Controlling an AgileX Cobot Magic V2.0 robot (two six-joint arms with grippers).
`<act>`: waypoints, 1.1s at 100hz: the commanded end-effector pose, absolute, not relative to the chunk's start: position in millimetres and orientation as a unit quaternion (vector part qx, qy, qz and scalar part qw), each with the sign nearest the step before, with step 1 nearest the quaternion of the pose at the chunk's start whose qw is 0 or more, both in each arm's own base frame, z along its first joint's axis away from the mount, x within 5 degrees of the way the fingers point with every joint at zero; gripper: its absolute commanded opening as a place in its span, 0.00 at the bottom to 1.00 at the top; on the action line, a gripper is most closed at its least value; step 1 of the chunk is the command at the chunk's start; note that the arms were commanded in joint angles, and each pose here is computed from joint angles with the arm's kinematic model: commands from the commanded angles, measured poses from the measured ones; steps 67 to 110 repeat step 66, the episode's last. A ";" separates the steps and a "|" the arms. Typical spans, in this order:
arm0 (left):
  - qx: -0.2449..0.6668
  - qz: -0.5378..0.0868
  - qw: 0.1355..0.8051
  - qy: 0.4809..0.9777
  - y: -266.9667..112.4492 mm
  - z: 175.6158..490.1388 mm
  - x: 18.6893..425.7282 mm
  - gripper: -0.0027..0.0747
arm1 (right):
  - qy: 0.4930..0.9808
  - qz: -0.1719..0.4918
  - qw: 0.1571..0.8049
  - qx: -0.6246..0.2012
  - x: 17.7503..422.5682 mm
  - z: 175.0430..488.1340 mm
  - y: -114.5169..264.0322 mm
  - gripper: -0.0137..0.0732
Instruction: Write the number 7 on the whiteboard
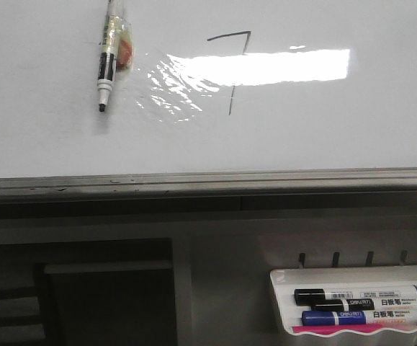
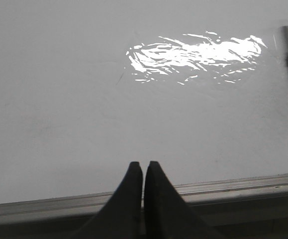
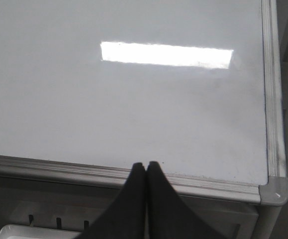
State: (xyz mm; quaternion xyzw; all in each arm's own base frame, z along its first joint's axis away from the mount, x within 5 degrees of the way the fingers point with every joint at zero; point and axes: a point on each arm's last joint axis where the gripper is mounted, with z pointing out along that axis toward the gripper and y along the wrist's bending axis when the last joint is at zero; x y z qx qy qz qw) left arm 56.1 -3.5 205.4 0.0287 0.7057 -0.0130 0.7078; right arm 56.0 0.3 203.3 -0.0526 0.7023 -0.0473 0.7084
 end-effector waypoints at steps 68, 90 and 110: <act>0.020 -0.018 0.730 0.683 -3.0 201.4 55.0 0.01 | 0.680 -0.053 0.729 -0.059 55.7 200.3 0.7 0.08; 0.020 -0.018 0.730 0.683 -3.0 201.4 55.0 0.01 | 0.680 -0.053 0.729 -0.059 55.7 200.3 0.7 0.08; 0.020 -0.018 0.730 0.683 -3.0 201.4 55.0 0.01 | 0.680 -0.053 0.729 -0.059 55.7 200.3 0.7 0.08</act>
